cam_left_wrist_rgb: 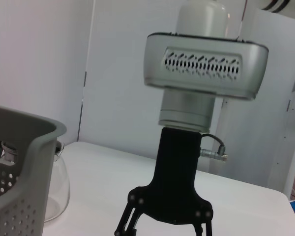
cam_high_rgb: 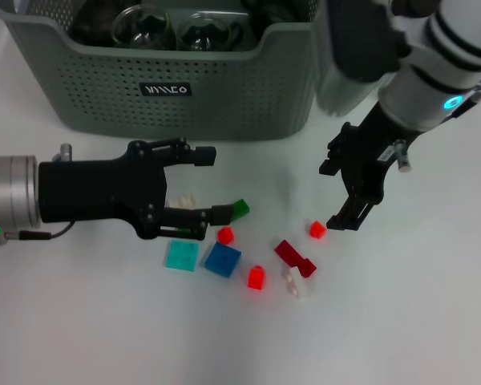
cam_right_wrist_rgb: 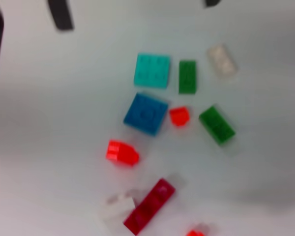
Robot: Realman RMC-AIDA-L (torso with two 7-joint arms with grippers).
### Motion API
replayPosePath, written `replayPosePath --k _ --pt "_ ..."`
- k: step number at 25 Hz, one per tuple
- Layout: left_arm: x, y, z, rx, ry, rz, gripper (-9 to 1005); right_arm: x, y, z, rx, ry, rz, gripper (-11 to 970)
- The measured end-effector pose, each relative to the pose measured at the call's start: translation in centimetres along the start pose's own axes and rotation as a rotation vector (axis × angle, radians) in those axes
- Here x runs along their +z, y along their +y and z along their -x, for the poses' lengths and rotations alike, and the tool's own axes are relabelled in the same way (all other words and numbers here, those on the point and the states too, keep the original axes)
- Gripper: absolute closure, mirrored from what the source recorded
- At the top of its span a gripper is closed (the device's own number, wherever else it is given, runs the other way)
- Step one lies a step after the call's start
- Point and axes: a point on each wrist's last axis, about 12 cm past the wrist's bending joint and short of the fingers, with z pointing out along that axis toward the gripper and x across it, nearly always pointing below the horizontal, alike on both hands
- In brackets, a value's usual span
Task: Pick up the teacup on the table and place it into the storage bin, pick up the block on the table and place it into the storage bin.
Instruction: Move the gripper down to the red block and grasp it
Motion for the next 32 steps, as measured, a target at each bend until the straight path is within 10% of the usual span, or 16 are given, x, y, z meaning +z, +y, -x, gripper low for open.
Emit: replayPosePath --k 14,32 --pt "0.5 -0.5 -1.7 -0.027 -0.005 0.014 121 3.6 2.3 2.9 -0.245 0.173 0.012 44" --pt "0.3 -0.1 -1.7 -0.032 -0.008 0.041 121 5.3 2.1 2.9 -0.230 0.153 -0.022 127"
